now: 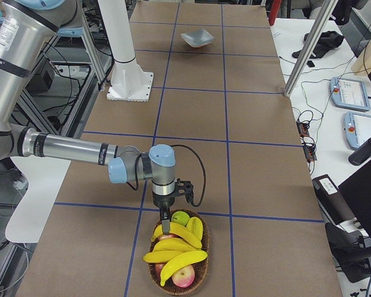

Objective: Transfer all bananas from basket to plate

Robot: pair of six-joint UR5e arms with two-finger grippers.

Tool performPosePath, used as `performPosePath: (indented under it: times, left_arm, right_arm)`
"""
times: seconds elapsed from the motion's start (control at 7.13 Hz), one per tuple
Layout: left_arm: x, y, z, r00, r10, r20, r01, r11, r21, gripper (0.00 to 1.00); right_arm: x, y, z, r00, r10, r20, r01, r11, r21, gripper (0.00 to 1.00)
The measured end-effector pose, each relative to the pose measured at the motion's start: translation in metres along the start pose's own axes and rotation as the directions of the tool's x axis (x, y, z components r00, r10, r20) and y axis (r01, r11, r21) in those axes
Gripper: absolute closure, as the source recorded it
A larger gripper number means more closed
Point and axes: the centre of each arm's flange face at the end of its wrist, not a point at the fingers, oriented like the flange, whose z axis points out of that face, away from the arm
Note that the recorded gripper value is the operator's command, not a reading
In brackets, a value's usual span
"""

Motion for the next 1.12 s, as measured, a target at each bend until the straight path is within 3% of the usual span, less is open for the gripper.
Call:
performPosePath:
  times: [0.7, 1.12]
  left_arm:
    - [0.000, 0.000, 0.000, 1.000, -0.002, 0.001, 0.002, 1.000, 0.000, 0.00]
    - [0.001, 0.000, -0.001, 1.000, -0.001, 0.000, 0.001, 1.000, 0.001, 0.00]
  right_arm:
    - [-0.011, 0.002, 0.012, 0.991, 0.130, 0.020, -0.129, 0.991, -0.036, 0.01]
    - [-0.013, 0.000, 0.024, 0.990, 0.141, 0.003, -0.141, 0.989, -0.053, 0.01]
